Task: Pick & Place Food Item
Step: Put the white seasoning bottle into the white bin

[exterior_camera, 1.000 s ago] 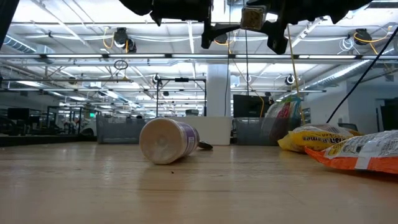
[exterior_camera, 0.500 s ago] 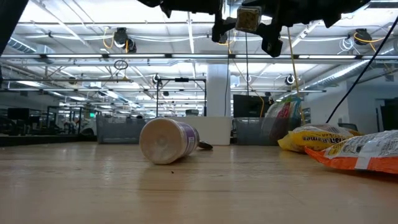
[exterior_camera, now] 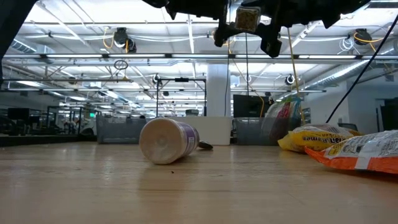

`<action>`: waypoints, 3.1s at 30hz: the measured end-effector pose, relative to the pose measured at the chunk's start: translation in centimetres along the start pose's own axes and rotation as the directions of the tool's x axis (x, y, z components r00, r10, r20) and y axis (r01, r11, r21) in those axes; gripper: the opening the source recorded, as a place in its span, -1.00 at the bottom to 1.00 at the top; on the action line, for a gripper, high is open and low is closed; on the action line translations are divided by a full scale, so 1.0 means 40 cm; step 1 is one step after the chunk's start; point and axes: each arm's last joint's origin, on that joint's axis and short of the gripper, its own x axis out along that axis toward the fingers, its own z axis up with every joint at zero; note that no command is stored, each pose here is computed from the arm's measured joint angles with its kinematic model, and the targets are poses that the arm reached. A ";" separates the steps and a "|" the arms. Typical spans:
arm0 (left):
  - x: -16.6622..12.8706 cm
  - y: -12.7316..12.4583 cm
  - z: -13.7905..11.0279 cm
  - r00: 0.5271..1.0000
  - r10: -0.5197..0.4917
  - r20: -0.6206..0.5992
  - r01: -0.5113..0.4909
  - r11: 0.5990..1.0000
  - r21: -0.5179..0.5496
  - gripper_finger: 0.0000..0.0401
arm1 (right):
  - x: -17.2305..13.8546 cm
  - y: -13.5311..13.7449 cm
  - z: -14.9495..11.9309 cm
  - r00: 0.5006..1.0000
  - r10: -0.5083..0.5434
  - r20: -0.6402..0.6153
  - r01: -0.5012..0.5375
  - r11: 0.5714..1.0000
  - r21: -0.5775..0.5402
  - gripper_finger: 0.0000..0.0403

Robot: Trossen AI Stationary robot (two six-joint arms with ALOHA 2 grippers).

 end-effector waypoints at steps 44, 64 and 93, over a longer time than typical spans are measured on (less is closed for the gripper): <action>-0.002 0.005 0.006 1.000 0.007 0.017 -0.010 0.987 0.161 0.06 | -0.001 -0.002 0.002 1.000 -0.016 0.013 0.015 1.000 0.011 0.59; -0.281 -0.022 0.127 0.927 0.357 0.114 -0.374 0.876 0.305 0.06 | -0.027 -0.043 0.032 0.994 -0.092 0.066 0.089 0.995 0.037 0.59; -0.335 0.163 -0.167 0.770 0.583 0.258 -0.589 0.806 -0.063 0.06 | -0.032 -0.075 0.006 0.950 -0.310 0.036 0.305 0.947 0.103 0.59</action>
